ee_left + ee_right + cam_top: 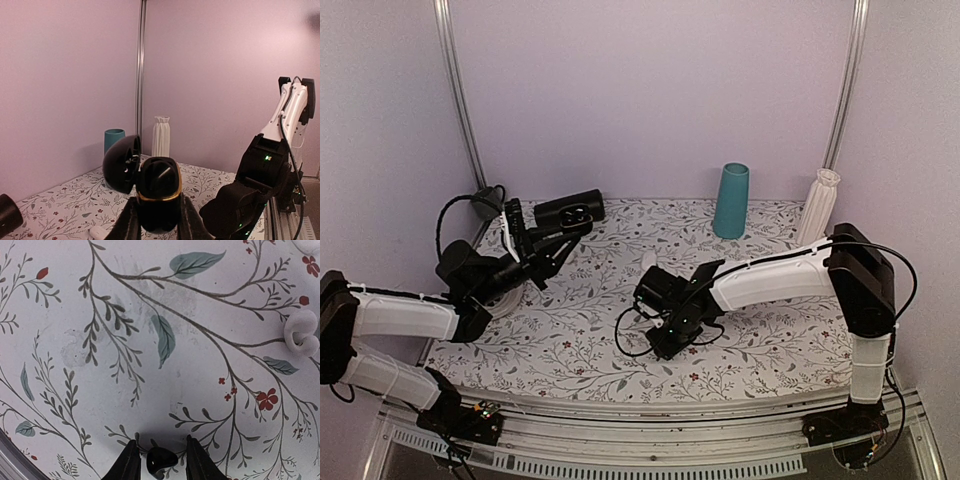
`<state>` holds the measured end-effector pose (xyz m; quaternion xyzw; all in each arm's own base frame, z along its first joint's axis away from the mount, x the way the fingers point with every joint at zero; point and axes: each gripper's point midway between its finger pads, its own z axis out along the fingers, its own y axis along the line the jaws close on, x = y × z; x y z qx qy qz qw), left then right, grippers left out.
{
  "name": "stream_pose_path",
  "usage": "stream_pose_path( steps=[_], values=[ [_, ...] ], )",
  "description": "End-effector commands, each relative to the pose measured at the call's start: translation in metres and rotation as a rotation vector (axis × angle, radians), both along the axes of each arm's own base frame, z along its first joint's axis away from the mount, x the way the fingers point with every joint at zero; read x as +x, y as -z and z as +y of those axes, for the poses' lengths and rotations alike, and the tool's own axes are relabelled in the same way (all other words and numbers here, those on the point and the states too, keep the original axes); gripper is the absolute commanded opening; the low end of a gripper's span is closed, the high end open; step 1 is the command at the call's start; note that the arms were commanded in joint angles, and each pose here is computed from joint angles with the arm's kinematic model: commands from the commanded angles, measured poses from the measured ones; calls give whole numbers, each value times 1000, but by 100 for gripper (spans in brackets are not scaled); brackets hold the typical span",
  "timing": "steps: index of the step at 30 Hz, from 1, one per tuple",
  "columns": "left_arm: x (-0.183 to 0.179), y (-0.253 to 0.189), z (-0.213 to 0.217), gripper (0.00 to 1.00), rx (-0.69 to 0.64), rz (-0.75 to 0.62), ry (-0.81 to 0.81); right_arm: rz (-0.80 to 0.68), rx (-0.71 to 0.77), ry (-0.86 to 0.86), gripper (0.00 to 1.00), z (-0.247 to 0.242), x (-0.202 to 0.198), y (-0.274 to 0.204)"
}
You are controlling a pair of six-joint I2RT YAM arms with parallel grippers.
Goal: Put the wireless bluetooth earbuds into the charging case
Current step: Pick up the right earbud from the center of the board.
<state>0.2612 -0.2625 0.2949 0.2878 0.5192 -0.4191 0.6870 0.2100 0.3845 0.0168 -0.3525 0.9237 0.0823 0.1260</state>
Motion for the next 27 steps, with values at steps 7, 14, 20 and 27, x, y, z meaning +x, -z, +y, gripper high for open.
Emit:
stream_pose_path(
  steps=[7, 14, 20, 27],
  values=[
    [-6, -4, 1, 0, -2, -26, 3, 4, 1, -16, 29, 7, -1, 1],
    [-6, -4, 2, 0, 0, -25, 0, 7, -2, -17, 26, 6, -2, 2],
    [-5, -2, 1, 0, 3, -20, -1, 11, 18, -18, 20, 9, -2, 0],
    [-1, 2, 1, 0, 7, -8, -12, -15, 77, 0, 15, 12, 3, -13]
  ],
)
